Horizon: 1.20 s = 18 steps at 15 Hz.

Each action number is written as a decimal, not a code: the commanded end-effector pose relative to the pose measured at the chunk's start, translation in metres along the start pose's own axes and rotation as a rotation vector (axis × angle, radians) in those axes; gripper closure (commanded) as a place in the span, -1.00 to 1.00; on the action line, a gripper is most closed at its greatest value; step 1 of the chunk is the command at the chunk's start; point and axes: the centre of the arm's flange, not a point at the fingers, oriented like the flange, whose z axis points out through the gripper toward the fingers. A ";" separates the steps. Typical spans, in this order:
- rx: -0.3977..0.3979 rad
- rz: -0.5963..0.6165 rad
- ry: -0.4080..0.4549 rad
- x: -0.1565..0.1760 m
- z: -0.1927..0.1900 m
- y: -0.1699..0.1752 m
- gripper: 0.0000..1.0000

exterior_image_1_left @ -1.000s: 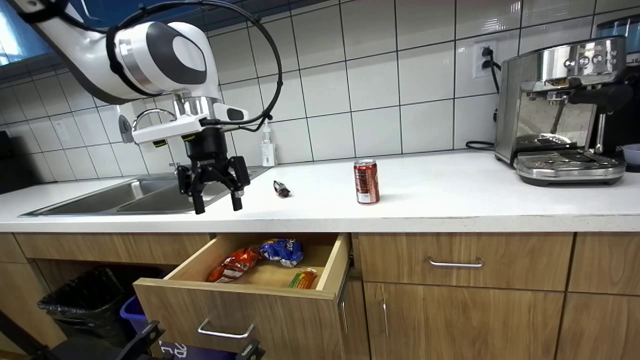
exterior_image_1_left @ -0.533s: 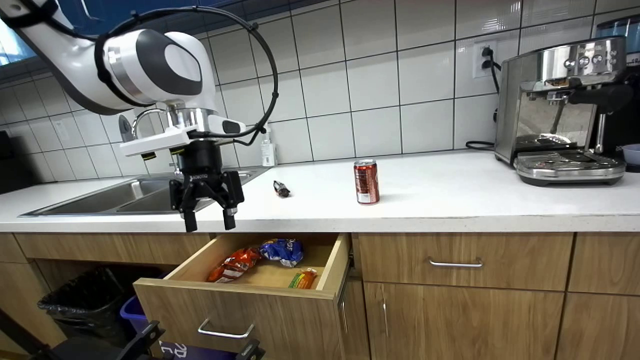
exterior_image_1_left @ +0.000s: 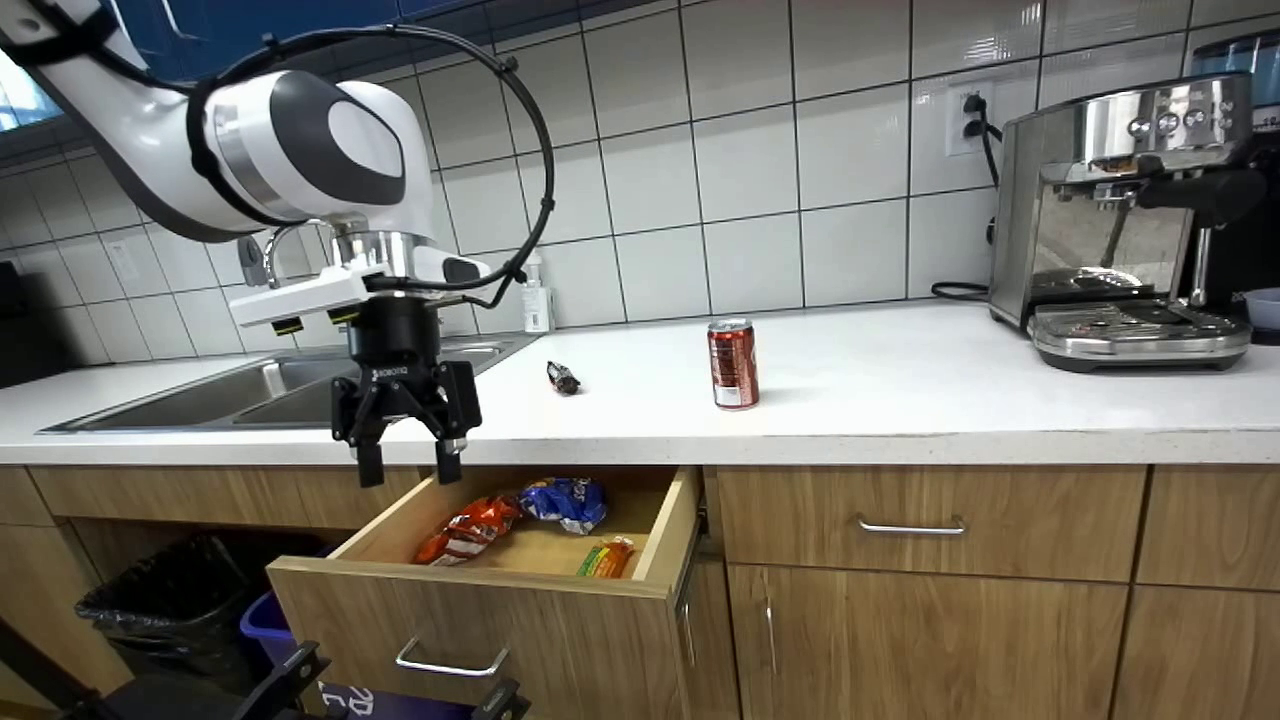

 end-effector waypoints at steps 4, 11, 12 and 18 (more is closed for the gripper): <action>0.000 0.000 -0.002 0.000 0.001 0.000 -1.00; 0.005 -0.019 -0.017 -0.003 0.001 0.000 -1.00; 0.004 -0.028 -0.018 -0.006 0.001 0.000 -1.00; 0.005 -0.029 -0.066 -0.012 0.010 0.004 -1.00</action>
